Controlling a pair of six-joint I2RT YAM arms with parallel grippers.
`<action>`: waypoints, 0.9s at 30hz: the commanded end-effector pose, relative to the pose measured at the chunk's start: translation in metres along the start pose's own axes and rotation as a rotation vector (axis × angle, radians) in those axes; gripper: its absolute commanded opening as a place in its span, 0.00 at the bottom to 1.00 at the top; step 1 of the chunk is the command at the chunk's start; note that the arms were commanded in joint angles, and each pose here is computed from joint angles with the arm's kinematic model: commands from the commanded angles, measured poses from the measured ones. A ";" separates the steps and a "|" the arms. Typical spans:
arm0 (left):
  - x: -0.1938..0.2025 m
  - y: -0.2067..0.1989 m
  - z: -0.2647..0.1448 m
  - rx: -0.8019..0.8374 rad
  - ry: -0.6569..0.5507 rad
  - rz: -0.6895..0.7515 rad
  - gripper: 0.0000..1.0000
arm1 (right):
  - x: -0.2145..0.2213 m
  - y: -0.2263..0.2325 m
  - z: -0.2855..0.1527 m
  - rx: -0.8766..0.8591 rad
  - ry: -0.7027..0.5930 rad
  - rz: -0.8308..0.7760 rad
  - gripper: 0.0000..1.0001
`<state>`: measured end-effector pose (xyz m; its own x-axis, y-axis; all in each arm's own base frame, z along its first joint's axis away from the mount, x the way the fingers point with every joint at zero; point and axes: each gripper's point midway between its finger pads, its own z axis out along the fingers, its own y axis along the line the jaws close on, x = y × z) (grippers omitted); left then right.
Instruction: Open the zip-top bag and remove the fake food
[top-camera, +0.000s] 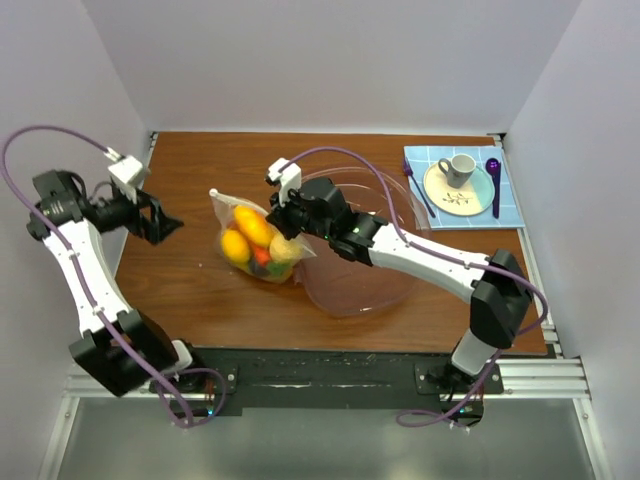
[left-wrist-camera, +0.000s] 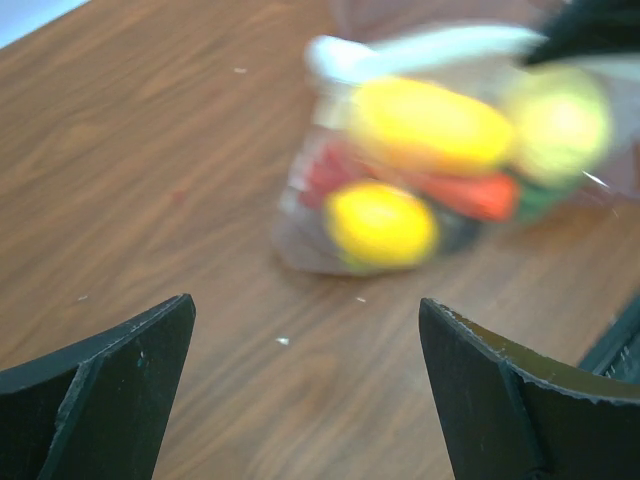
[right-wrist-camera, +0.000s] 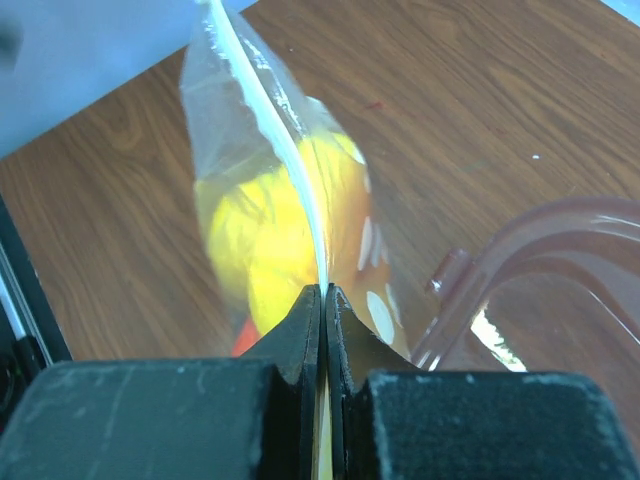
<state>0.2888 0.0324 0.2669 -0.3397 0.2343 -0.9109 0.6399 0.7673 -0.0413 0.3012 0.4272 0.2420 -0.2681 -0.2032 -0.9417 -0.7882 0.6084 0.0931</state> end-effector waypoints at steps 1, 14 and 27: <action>0.006 -0.055 0.000 0.117 -0.102 0.190 1.00 | -0.043 0.008 0.006 -0.031 -0.090 0.044 0.00; 0.035 -0.063 0.025 0.231 -0.233 0.103 0.96 | -0.054 -0.001 0.007 -0.018 -0.081 0.116 0.00; -0.007 -0.046 0.030 0.275 -0.485 0.038 0.91 | -0.042 -0.001 0.000 -0.030 -0.068 0.127 0.00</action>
<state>0.2645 -0.0192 0.2238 -0.1623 0.0671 -0.9845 0.8076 0.5823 -0.0934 0.3185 0.4384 0.2401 -0.3735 -0.1592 -0.9139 -0.7485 0.6337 0.1955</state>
